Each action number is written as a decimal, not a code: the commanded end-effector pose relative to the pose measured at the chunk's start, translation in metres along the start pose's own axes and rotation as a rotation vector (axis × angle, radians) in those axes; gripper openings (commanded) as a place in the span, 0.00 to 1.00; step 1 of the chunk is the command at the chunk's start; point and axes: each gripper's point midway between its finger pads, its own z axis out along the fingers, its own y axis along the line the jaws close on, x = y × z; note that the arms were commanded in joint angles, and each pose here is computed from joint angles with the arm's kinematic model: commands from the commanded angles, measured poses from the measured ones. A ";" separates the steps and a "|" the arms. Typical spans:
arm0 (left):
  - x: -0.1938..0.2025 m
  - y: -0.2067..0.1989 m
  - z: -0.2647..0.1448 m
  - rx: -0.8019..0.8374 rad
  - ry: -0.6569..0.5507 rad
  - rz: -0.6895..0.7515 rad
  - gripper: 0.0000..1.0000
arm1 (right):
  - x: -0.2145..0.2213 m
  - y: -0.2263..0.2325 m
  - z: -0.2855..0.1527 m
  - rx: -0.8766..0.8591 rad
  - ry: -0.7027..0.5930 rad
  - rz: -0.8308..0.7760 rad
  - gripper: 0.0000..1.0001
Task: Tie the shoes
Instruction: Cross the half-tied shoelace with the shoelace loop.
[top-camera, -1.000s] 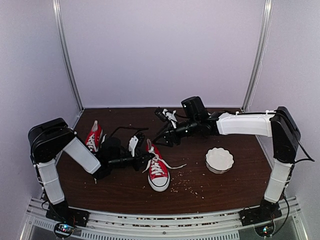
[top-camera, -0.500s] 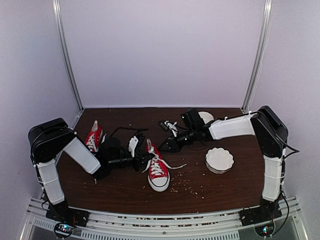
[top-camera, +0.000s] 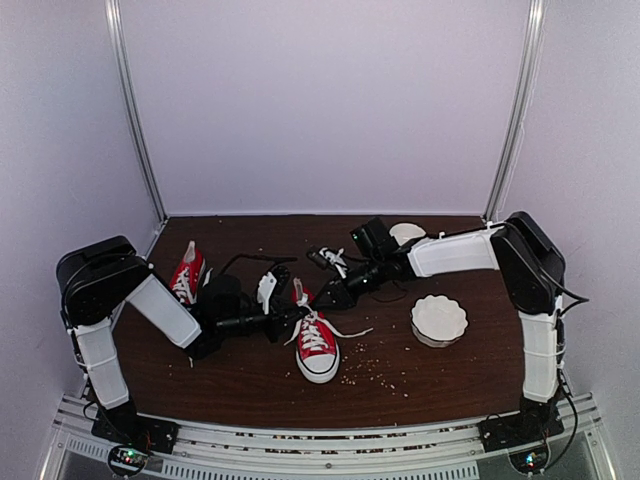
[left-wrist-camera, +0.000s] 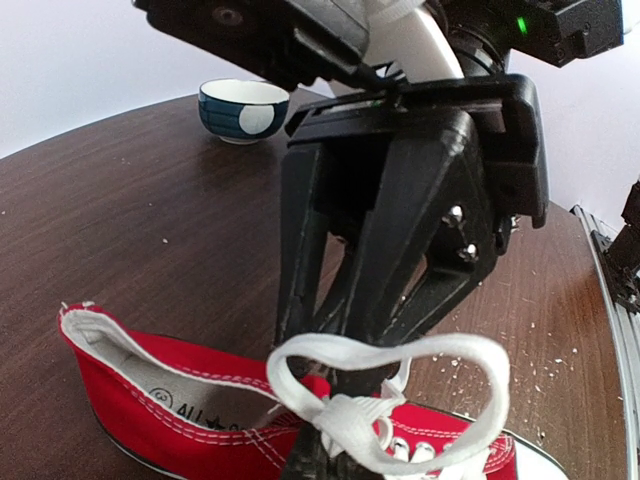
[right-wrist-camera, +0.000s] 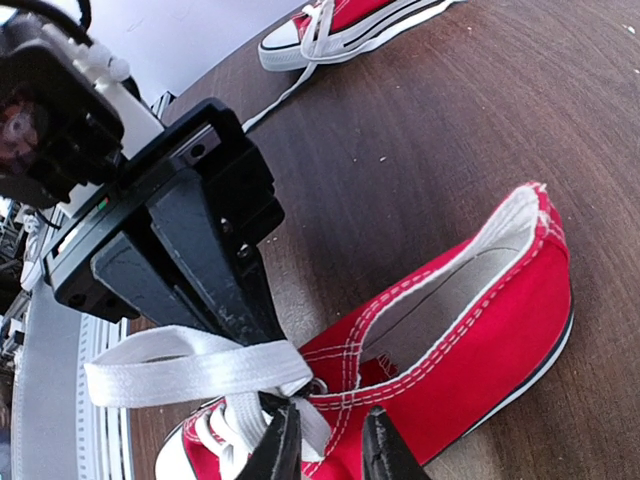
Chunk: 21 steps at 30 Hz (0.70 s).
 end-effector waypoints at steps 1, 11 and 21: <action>-0.006 -0.003 -0.001 0.016 -0.035 0.033 0.00 | 0.003 0.006 0.004 -0.034 0.026 -0.019 0.23; -0.006 -0.003 -0.001 0.018 -0.033 0.033 0.00 | 0.007 0.014 0.008 -0.069 0.050 -0.024 0.19; -0.001 -0.001 -0.001 0.010 -0.010 0.030 0.02 | 0.001 0.020 -0.001 -0.037 0.041 -0.050 0.00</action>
